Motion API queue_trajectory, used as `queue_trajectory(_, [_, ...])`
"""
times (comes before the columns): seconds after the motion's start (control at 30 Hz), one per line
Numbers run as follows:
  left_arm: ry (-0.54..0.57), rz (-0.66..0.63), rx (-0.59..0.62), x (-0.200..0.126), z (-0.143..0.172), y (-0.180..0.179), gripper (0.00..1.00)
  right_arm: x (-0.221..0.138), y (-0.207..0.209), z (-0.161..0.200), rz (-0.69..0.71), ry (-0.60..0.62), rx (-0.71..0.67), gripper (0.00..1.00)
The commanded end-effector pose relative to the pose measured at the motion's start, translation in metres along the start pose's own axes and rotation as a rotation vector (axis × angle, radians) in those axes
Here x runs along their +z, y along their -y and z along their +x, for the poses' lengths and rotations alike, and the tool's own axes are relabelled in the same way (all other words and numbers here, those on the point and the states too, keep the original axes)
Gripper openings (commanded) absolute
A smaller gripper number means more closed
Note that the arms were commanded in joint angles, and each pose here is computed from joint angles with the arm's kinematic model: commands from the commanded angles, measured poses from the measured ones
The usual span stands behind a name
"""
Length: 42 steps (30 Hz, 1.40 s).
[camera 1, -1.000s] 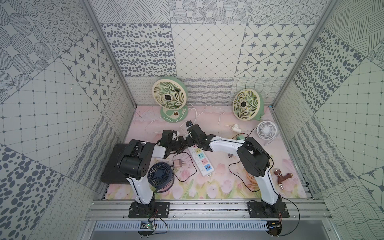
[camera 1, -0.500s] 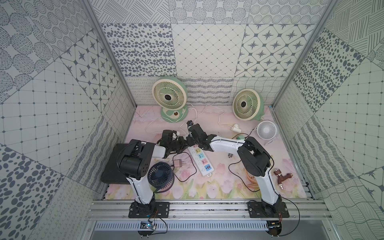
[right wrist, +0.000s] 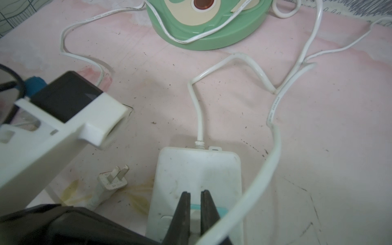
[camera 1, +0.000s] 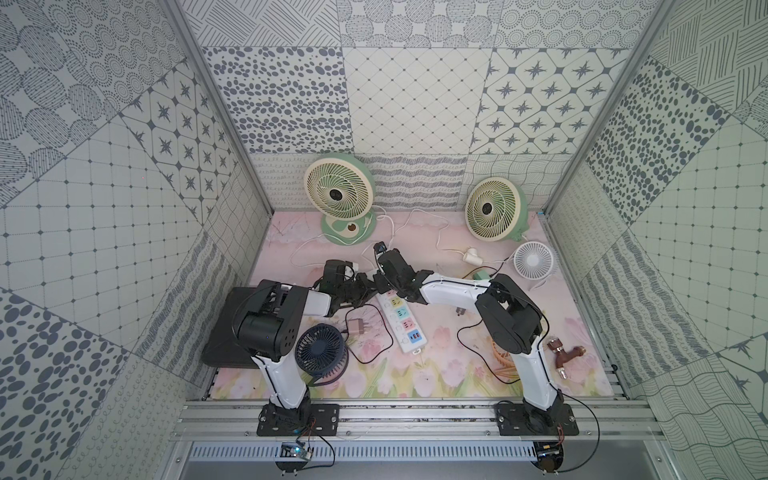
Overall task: Unplug the desk fan from the power strip
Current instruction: Remove the plug from the socket.
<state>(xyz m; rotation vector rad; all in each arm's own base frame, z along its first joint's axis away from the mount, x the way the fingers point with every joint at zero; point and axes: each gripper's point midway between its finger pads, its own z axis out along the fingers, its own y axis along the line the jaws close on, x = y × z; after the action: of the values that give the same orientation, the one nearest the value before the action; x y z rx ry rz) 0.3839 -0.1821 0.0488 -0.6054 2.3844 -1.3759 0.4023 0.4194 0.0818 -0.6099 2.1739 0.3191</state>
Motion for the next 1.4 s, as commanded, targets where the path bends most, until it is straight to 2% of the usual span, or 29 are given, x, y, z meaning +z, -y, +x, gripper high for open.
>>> queue_trajectory(0.0, [0.006, -0.135, -0.049, -0.004, 0.007, -0.033, 0.0, -0.016, -0.018, -0.021, 0.023, 0.048, -0.101, 0.0])
queue_trajectory(0.1, [0.005, -0.138, -0.053, -0.003, 0.007, -0.035, 0.0, -0.018, -0.015, -0.021, 0.016, 0.045, -0.073, 0.0])
queue_trajectory(0.27, [0.001, -0.14, -0.055, -0.002, 0.008, -0.037, 0.0, -0.017, 0.011, -0.022, -0.054, 0.043, 0.124, 0.0])
queue_trajectory(0.37, [-0.001, -0.142, -0.059, -0.001, 0.008, -0.038, 0.0, -0.016, 0.006, -0.021, -0.054, 0.036, 0.102, 0.0])
queue_trajectory(0.53, [-0.005, -0.149, -0.065, -0.001, 0.009, -0.041, 0.0, -0.021, -0.011, -0.023, 0.011, 0.052, -0.035, 0.0])
queue_trajectory(0.8, [-0.008, -0.157, -0.071, 0.0, 0.01, -0.043, 0.0, -0.018, 0.01, -0.024, -0.085, 0.054, 0.162, 0.0])
queue_trajectory(1.0, [-0.008, -0.161, -0.071, 0.0, 0.01, -0.044, 0.0, -0.022, -0.01, -0.024, -0.005, 0.07, -0.013, 0.0])
queue_trajectory(1.07, [-0.011, -0.161, -0.072, 0.0, 0.01, -0.044, 0.0, -0.023, -0.012, -0.025, 0.01, 0.075, -0.031, 0.0])
queue_trajectory(1.27, [-0.009, -0.164, -0.07, -0.001, 0.011, -0.045, 0.0, -0.019, 0.012, -0.021, -0.08, 0.06, 0.166, 0.0])
queue_trajectory(1.37, [-0.009, -0.164, -0.07, -0.001, 0.011, -0.044, 0.0, -0.019, 0.007, -0.02, -0.081, 0.056, 0.147, 0.0])
